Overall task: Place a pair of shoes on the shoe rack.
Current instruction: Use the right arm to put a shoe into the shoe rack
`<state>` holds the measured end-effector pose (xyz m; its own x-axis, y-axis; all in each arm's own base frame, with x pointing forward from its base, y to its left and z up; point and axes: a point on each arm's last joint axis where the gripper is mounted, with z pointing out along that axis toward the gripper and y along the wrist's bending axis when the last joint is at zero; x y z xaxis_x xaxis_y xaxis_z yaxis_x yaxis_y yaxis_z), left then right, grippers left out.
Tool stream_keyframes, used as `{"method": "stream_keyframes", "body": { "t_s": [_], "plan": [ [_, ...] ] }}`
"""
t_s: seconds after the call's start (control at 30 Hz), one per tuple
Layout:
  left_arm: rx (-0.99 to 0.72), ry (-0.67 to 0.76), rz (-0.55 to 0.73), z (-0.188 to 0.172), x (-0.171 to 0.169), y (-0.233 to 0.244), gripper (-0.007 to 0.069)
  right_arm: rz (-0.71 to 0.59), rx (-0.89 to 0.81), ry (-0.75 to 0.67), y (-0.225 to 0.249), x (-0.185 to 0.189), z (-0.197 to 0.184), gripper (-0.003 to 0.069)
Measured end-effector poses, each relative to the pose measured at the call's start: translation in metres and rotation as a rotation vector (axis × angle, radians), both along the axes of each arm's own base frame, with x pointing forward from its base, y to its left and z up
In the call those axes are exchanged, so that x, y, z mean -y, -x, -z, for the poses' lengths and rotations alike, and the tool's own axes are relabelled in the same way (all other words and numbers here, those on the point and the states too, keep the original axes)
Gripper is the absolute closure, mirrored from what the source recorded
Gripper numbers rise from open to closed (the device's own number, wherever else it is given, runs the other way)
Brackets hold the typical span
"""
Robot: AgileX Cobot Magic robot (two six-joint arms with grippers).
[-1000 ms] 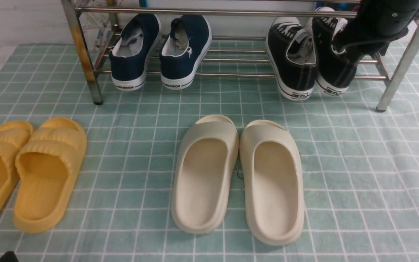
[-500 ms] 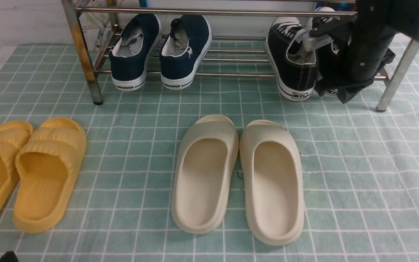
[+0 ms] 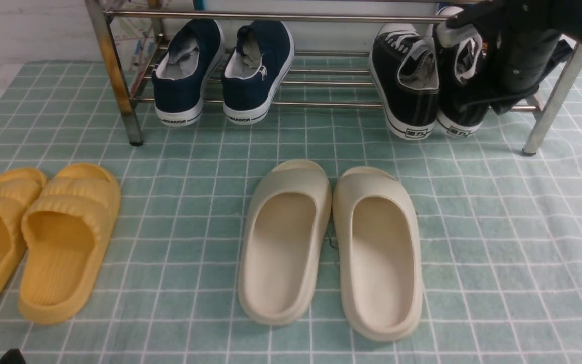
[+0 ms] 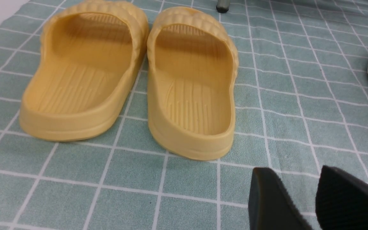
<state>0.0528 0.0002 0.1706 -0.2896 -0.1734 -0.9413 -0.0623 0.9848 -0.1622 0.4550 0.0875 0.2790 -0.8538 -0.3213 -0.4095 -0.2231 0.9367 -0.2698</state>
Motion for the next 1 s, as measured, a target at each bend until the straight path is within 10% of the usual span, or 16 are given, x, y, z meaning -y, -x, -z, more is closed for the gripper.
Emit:
{"method": "stream_keyframes", "body": {
  "t_s": [1.0],
  "plan": [
    [0.0, 0.0, 0.0, 0.0, 0.0, 0.0, 0.0386, -0.019, 0.02, -0.063, 0.023, 0.0, -0.042, 0.0654]
  ]
}}
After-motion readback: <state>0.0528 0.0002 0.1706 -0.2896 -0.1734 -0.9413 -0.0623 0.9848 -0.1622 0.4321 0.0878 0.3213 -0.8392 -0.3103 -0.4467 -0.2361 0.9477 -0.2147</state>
